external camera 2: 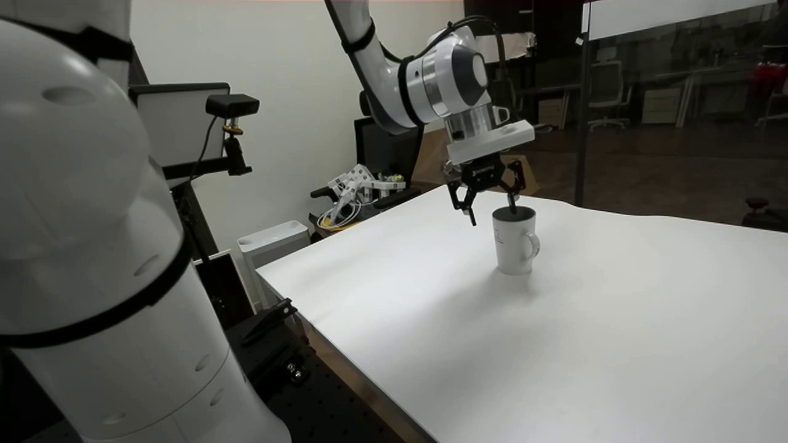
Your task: Move the white mug to the middle of the table
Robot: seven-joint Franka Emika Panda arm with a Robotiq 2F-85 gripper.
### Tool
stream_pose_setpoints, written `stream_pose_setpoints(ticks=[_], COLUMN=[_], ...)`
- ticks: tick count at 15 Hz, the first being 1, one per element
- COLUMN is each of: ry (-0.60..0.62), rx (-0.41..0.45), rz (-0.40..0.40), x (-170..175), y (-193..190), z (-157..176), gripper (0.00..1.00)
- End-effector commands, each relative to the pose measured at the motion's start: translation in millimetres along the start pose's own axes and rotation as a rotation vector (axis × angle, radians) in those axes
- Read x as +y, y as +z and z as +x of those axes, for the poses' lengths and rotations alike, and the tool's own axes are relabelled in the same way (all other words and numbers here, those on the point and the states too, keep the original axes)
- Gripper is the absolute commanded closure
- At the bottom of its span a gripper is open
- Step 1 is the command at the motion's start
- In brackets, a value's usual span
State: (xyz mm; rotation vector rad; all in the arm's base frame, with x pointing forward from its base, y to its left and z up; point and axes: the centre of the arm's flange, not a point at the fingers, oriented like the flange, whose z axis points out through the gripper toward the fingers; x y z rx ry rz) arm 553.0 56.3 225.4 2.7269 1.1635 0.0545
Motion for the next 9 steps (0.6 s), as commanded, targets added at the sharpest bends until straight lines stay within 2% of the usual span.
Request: stream_pose_setpoints(ticks=[1,3,4,9], ry=[0.002,-0.001,-0.003,-0.005], rx=[0.043,0.055,0.035,0.045], rz=[-0.023,-0.016,-0.018,-0.022], x=[-10,-13,-5,-10], y=[-35,-50,-28,-41], z=[-14,-18,-4,-10], gripper=[0.0,0.0,0.0,0.0])
